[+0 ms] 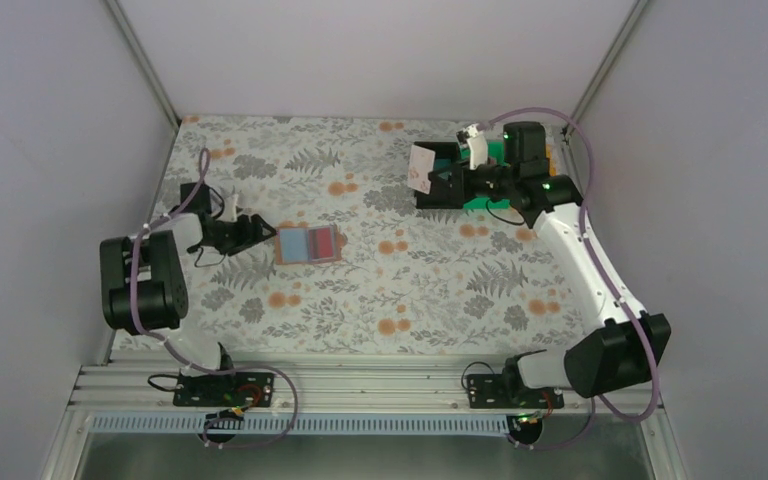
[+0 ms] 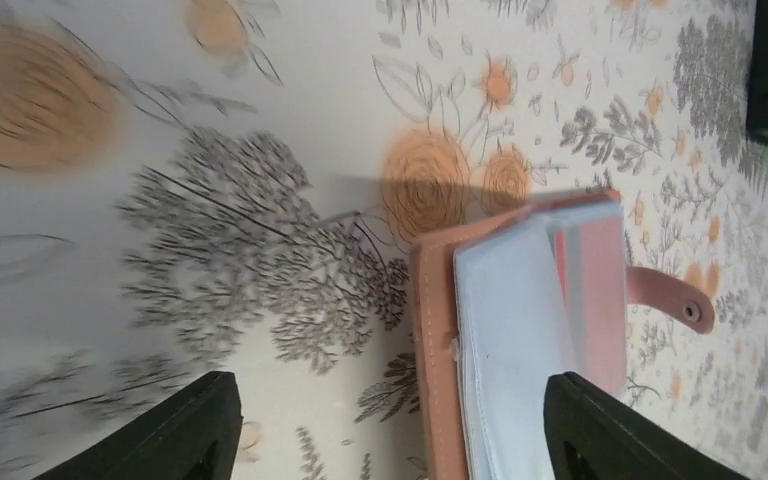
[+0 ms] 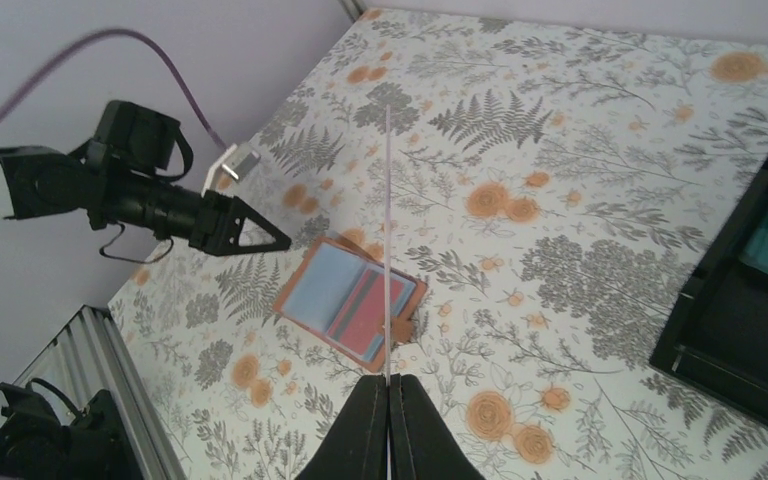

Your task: Take the credit cards out of the card holder

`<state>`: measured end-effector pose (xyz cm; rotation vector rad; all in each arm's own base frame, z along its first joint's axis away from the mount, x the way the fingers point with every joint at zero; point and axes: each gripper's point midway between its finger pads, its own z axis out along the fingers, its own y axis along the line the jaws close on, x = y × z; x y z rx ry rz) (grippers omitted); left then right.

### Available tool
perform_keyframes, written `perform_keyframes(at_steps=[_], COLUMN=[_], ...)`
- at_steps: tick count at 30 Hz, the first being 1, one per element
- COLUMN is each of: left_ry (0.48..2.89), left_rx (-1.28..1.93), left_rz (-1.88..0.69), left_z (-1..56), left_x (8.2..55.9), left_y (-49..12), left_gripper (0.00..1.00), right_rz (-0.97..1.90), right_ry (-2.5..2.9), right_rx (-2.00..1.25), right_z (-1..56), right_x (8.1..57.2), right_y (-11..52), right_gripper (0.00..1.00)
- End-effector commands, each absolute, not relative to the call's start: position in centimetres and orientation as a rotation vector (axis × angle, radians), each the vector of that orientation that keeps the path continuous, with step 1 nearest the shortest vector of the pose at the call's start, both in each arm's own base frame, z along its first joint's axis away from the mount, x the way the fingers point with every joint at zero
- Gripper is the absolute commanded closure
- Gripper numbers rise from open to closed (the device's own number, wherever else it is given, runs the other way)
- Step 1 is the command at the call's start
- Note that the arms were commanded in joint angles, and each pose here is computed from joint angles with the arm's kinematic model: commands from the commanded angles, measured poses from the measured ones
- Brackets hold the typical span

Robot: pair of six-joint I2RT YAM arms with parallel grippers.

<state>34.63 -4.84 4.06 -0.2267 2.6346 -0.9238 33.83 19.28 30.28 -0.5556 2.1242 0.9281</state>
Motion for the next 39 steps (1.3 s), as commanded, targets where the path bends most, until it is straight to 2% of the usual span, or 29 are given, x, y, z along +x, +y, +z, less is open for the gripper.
perform_keyframes(at_steps=[1,4,8,12,16,21,27,29,32,36,37,39], left_ry=[2.525,2.417,2.256,2.066,1.864,1.7,1.706,1.705,1.716,1.737,1.742,1.757], left_rx=[-0.242,-0.188,-0.019,0.345,0.865,1.317,1.473,1.519,1.547,1.567,1.567,1.558], left_rz=[-0.734,-0.669,-0.629,-0.725,-0.784,-0.799,-0.772,-0.792,-0.801,-0.804,-0.81,-0.824], left_z=[8.7,12.6,19.4,27.7,33.4,34.3,32.3,31.4,30.6,29.8,29.7,29.7], left_x=[36.3,36.7,36.8,35.2,29.8,23.1,21.7,21.1,20.7,20.6,20.6,20.7], left_y=[-1.3,-0.3,-0.9,-4.6,-10.0,-15.7,-17.1,-17.8,-18.2,-18.4,-18.4,-18.5], left_gripper=[0.19,0.13,0.11,0.14,0.14,0.1,0.12,0.18,0.33,0.45,0.53,0.75], right_rz=[0.918,0.919,0.935,0.949,0.939,0.943,0.921,0.893,0.886,0.891,0.892,0.891], right_ry=[2.087,2.07,2.027,1.988,1.928,1.808,1.808,1.822,1.813,1.776,1.768,1.753], right_rx=[-0.64,-0.698,-0.807,-0.95,-1.154,-1.418,-1.545,-1.568,-1.597,-1.607,-1.609,-1.612], right_z=[31.8,32.2,32.8,32.7,32.2,31.4,29.6,29.0,28.9,29.4,29.6,29.8], right_x=[32.9,32.4,31.0,29.2,26.4,21.6,19.8,19.7,19.2,18.8,18.8,18.7], right_y=[21.1,22.6,25.2,28.3,31.9,35.8,37.6,37.9,38.1,38.3,38.3,38.3], right_gripper=[0.96,0.96,0.96,0.96,0.96,0.96,0.96,0.96,0.96,0.96,0.96,0.96])
